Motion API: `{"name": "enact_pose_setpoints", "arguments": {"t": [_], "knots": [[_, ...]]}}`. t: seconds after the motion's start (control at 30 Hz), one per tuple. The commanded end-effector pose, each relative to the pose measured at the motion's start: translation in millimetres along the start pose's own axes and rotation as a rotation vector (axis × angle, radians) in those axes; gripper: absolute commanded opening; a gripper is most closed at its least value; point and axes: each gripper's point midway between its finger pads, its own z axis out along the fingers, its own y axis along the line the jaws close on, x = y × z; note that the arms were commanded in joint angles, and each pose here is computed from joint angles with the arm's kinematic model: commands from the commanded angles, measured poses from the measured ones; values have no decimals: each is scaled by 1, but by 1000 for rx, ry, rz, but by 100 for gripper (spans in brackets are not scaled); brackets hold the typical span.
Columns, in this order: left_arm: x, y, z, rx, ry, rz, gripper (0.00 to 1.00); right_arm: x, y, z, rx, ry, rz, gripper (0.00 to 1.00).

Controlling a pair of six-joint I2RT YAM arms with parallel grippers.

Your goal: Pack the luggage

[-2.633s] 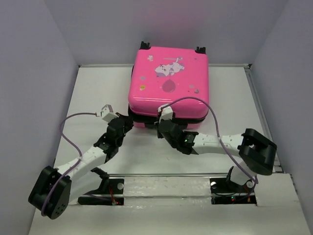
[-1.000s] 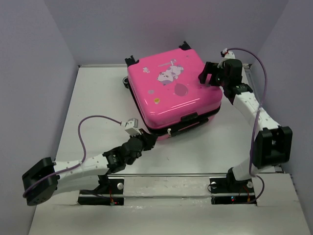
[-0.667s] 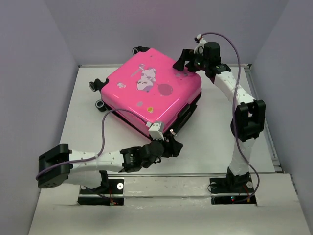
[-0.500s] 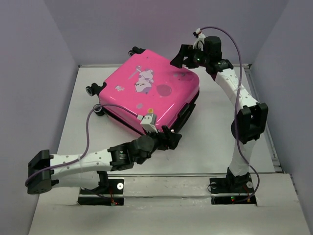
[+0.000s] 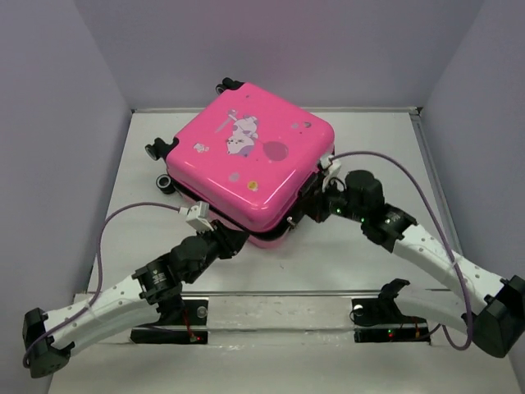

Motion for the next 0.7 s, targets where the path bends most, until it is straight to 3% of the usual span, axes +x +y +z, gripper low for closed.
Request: {"name": "enact_pose_setpoints", "arguments": {"t": [0.0, 0.1, 0.17, 0.67], "knots": [[43, 19, 9, -32, 145, -24, 30, 73, -7, -7, 82, 42, 38, 21], [50, 18, 21, -33, 159, -5, 30, 86, 0, -12, 49, 55, 30, 53], [51, 17, 30, -42, 159, 5, 30, 100, -2, -6, 47, 113, 20, 60], [51, 21, 46, -61, 163, 39, 29, 93, 8, 32, 15, 175, -131, 58]]}}
